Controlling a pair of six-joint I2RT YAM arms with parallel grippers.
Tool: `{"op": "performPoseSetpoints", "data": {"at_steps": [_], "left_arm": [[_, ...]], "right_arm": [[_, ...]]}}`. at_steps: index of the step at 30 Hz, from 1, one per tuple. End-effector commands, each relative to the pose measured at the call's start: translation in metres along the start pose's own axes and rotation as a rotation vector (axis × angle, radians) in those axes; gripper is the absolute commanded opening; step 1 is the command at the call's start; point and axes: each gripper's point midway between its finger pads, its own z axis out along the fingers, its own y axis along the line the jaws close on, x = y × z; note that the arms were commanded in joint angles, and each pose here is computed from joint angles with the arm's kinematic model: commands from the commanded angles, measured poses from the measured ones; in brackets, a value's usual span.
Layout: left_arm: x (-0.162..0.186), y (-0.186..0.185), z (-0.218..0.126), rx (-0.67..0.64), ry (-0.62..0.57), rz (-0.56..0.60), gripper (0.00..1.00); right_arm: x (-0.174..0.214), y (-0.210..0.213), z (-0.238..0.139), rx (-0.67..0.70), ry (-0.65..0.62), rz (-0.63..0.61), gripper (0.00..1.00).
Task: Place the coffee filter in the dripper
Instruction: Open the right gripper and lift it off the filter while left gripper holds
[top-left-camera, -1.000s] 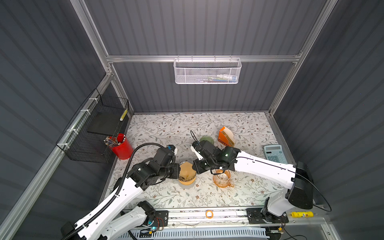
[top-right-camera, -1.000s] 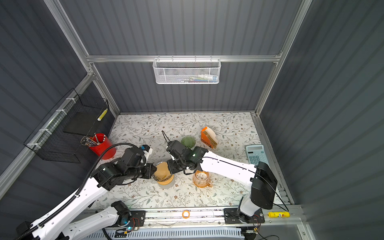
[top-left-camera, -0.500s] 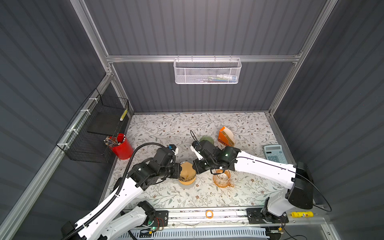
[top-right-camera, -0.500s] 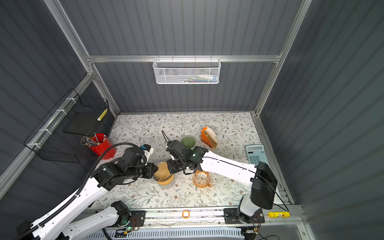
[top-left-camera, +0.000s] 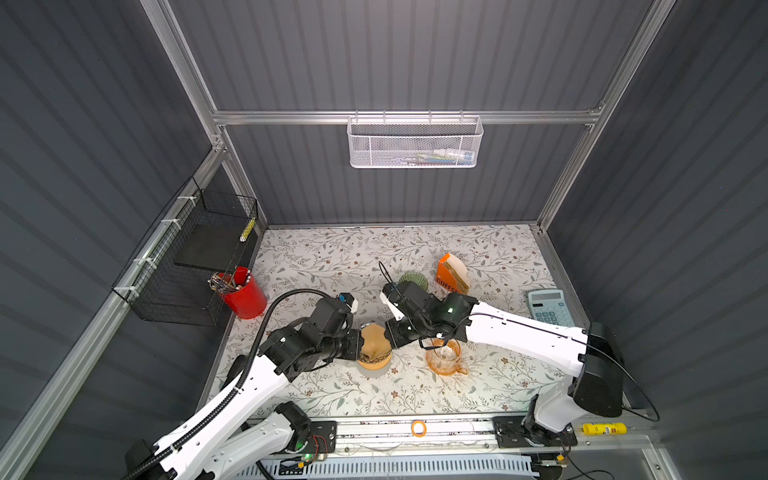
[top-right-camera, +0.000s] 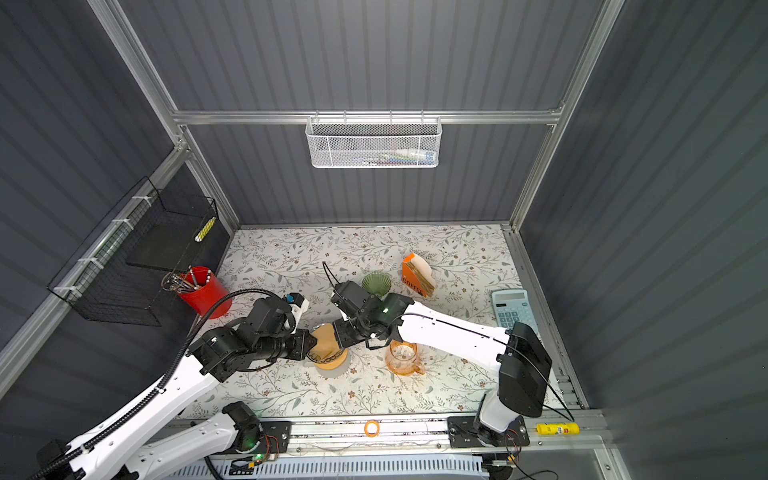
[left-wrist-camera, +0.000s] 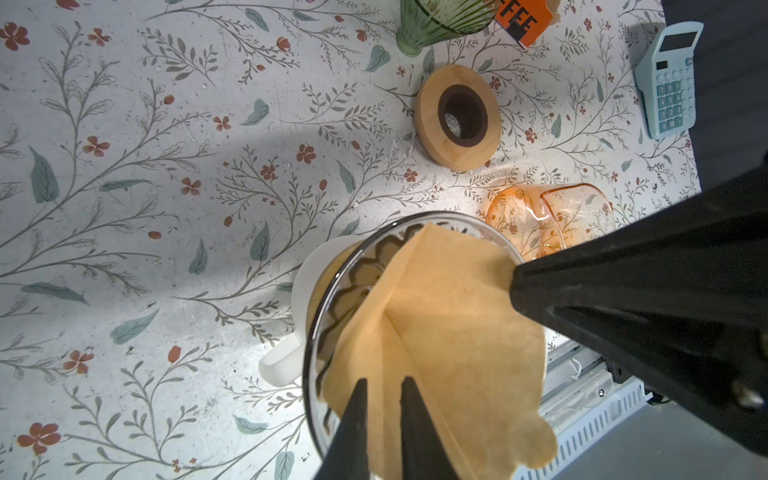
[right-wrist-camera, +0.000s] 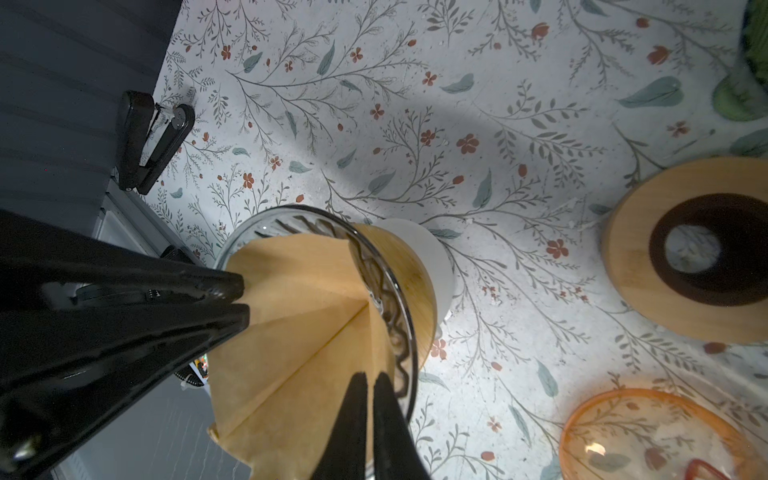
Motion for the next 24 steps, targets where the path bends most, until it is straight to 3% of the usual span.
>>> {"op": "performPoseSetpoints", "data": {"at_steps": [1,24], "left_arm": [[-0.004,-0.003,-0.004,0.012,-0.014,0.007,0.17],[-0.057,-0.022,-0.037,0.01,-0.156,0.01,0.2]], "right_arm": [[0.0,0.003,0.002,-0.005,0.001,-0.005,0.1],[-0.022,0.008,-0.067,-0.036,-0.177,-0.014,0.16]]}}
